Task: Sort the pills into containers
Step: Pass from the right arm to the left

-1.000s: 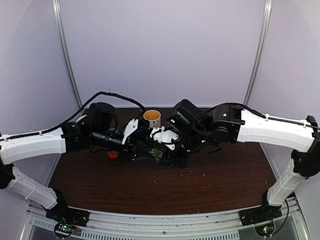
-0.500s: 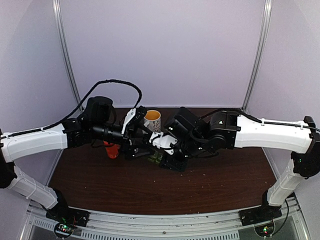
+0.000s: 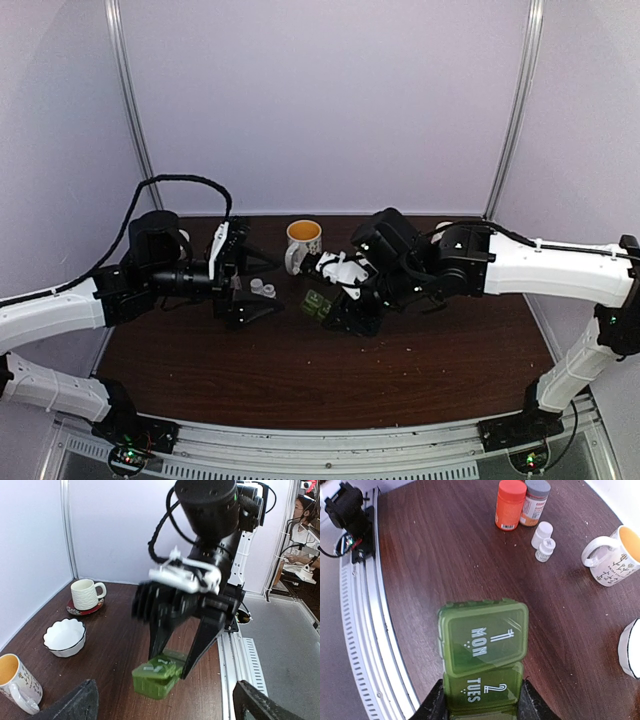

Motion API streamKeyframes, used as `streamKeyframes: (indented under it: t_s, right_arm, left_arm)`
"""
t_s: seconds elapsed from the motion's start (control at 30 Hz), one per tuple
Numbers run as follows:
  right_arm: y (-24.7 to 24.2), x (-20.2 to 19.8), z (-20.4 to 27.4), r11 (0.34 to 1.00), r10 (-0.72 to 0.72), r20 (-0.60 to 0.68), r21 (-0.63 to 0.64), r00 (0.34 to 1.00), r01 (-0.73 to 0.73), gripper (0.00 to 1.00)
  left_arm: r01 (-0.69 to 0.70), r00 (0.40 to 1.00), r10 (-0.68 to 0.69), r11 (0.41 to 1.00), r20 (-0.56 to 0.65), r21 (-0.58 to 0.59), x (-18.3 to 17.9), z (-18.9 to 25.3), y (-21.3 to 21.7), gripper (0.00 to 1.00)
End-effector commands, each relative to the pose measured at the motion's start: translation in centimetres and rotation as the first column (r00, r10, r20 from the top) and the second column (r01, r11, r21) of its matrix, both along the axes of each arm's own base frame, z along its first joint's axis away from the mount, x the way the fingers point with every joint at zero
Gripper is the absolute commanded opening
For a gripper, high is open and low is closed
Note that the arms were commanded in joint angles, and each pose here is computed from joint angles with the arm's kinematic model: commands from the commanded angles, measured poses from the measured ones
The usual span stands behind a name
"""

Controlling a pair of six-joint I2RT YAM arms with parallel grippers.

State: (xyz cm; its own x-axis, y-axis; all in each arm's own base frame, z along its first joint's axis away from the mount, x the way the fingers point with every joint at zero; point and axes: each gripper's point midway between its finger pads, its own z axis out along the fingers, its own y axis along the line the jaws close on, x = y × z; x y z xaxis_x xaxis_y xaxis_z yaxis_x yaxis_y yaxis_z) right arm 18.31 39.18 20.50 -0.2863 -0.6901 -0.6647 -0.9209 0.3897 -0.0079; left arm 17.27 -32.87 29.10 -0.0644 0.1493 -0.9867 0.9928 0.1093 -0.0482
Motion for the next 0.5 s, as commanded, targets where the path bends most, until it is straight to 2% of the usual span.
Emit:
streamKeyframes:
  t_s: [0.0,0.17,0.33,0.47]
  right_arm:
    - [1.1,-0.1,5.6,0.969,-0.012,-0.012,0.247,1.000,0.015,0.33]
    - [1.5,-0.5,8.1,0.933,0.003,-0.011,0.360,1.000,0.001,0.34]
    - [2.0,-0.3,8.5,0.924,-0.002,-0.015,0.381,1.000,0.008,0.34]
    - [2.2,-0.2,8.2,0.926,-0.006,-0.020,0.378,1.000,0.013,0.34]
  left_arm:
    - [-0.076,0.996,0.080,0.989,0.033,-0.130,0.9,2.5,0.6,0.98]
    - [-0.101,0.994,0.093,0.980,-0.052,-0.170,1.5,2.7,0.3,0.98]
    - [-0.091,0.993,0.071,0.972,-0.094,-0.217,1.4,3.5,-0.8,0.96]
    - [-0.078,0.992,0.058,0.978,-0.110,-0.194,1.6,3.3,-2.0,0.92]
